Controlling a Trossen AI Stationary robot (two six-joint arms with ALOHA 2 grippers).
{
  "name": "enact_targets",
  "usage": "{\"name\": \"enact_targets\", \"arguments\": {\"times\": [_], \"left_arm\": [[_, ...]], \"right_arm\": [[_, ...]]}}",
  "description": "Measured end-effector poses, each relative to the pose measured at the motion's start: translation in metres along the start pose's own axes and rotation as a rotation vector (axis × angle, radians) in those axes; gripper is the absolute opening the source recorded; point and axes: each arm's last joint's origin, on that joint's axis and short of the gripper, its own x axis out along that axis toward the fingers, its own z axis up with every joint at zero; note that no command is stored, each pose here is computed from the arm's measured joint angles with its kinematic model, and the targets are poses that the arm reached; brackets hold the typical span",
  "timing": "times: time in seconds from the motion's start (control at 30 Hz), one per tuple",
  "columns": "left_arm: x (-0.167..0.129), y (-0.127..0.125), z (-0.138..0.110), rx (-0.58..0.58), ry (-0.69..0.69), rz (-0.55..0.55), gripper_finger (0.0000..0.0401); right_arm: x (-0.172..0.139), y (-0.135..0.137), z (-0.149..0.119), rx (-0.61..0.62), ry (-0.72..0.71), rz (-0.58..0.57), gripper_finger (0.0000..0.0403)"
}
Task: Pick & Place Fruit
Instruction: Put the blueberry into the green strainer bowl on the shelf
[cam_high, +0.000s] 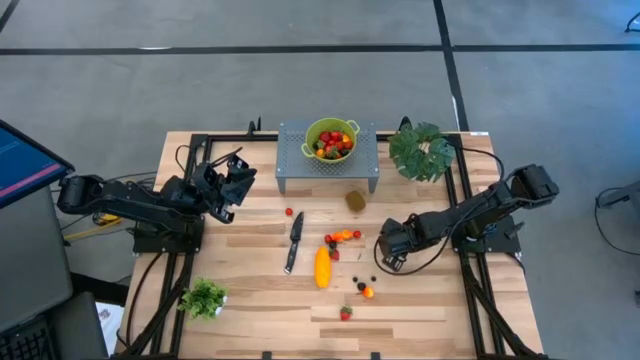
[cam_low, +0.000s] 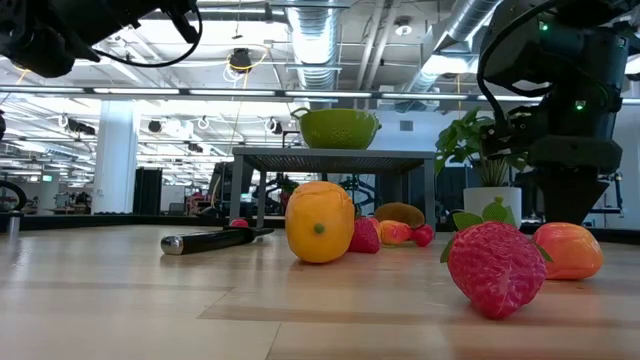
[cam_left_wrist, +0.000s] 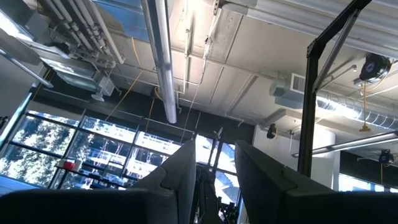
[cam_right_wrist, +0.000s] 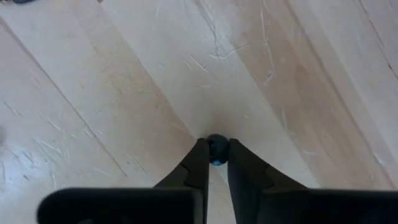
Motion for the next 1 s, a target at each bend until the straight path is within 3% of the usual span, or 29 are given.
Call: {"name": "enact_targets", "arguments": {"times": [0.23,0.43,0.67,0.83,1.0], "left_arm": [[0.0,0.0,0.0,0.0,-0.001,0.004,0.0106],[0.0,0.0,0.0,0.0,-0.001,0.003,0.0106],[0.0,0.0,0.0,0.0,-0.001,0.003,0.0106],[0.0,0.0,0.0,0.0,-0.001,0.003,0.0106],[0.0,0.0,0.0,0.0,0.0,0.003,0.0106]], "right_arm": [[-0.004,0.005,0.008,-0.044,-0.028,0.023,0.0042],[-0.025,0.021,0.042,-0.145,-0.192,0.144,0.0028],[-0.077,0.028,0.106,-0.317,-0.488,0.231,0.0035],[-0.127,0.011,0.158,-0.389,-0.718,0.192,0.0031],[-0.165,-0.024,0.195,-0.346,-0.873,0.115,0.0037]]}}
